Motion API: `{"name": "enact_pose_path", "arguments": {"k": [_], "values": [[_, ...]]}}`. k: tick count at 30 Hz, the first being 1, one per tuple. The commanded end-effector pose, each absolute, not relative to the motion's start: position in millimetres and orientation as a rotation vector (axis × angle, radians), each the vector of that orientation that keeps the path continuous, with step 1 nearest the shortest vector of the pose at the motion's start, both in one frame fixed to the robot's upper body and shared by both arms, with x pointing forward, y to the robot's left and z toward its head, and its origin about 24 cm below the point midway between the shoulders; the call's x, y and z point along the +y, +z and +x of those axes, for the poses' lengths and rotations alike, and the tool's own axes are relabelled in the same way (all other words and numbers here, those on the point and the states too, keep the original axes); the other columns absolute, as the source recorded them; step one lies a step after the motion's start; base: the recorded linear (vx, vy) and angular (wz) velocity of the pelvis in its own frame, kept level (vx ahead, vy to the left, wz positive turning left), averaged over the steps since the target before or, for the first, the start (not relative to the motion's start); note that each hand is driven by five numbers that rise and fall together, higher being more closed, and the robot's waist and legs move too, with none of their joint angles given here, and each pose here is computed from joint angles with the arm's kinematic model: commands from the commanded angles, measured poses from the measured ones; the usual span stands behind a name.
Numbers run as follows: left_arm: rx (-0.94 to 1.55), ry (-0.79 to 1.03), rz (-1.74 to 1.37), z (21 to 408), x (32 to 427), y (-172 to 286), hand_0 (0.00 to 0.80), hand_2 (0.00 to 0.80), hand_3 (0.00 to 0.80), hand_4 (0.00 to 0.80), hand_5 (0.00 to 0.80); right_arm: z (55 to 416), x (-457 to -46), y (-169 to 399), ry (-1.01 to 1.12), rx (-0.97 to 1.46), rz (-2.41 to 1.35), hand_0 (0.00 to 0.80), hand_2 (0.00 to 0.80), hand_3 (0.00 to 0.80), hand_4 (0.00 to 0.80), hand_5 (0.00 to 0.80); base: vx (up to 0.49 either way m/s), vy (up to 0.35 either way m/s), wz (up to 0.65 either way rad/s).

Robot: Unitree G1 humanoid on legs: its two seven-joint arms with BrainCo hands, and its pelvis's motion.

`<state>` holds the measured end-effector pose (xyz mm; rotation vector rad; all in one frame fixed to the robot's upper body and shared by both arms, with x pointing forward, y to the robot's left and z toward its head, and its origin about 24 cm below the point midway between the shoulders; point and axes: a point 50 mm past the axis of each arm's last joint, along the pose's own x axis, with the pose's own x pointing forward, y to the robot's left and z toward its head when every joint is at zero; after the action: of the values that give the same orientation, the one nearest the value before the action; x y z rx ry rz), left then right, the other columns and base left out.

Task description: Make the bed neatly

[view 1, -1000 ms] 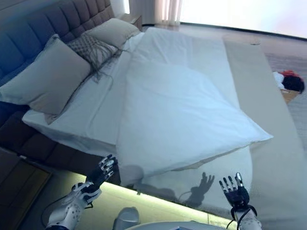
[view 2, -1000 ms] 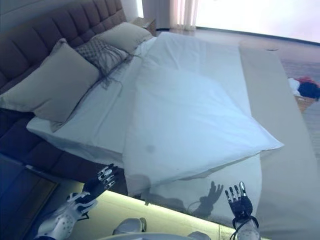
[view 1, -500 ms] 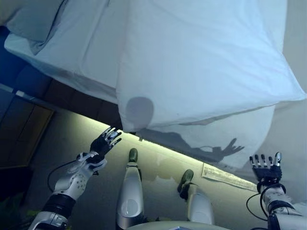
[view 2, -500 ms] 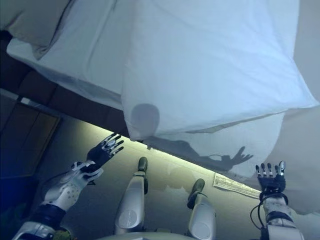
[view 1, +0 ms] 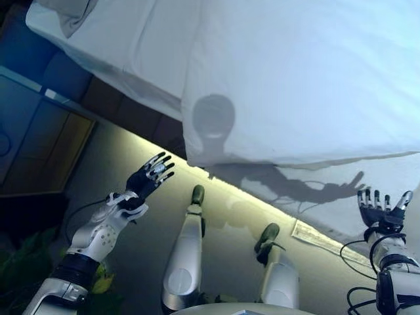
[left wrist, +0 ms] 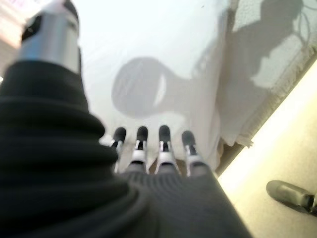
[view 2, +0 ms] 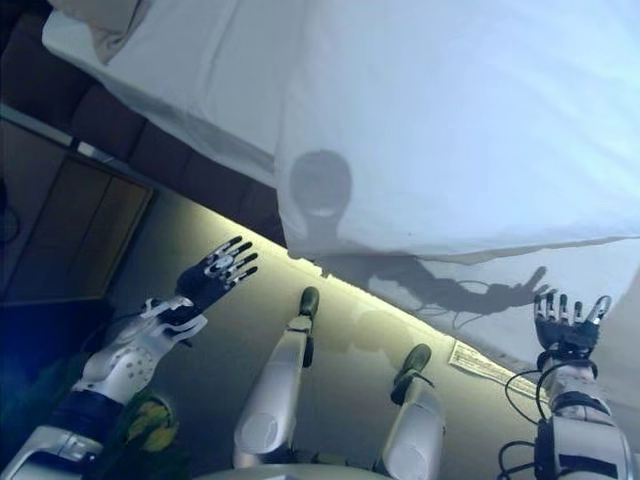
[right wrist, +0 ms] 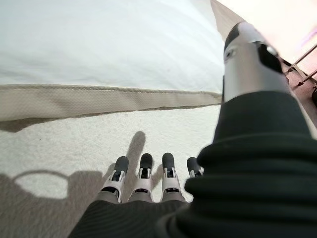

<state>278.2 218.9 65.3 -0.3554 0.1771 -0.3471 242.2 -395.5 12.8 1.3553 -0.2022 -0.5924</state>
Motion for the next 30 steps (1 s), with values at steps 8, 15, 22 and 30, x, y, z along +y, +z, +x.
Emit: {"name": "enact_pose_path", "arguments": {"k": [8,15,22,30], "values": [[-0.041,-0.41,-0.418,290.1,217.2,112.6,0.0,0.0,0.0,0.0,0.0,249.5,-440.1,85.2,-0.558,-0.37,1.235,0.0,0.0,0.0,0.0,0.0,-0.01,-0.003,-0.03],[-0.072,-0.442,-0.425,288.0,218.0,117.6,0.0,0.0,0.0,0.0,0.0,257.4,-445.8,112.5,-0.488,-0.442,1.23,0.0,0.0,0.0,0.0,0.0,0.001,-0.033,0.07],[-0.106,-0.443,-0.432,290.4,221.4,129.5,0.0,0.0,0.0,0.0,0.0,261.0,-449.2,130.5,-0.439,-0.501,1.233,0.0,0.0,0.0,0.0,0.0,0.041,-0.043,0.07],[-0.102,-0.458,-0.424,290.7,225.6,135.2,0.0,0.0,0.0,0.0,0.0,265.9,-449.8,146.3,-0.399,-0.526,1.188,0.0,0.0,0.0,0.0,0.0,0.07,-0.067,0.12]]}}
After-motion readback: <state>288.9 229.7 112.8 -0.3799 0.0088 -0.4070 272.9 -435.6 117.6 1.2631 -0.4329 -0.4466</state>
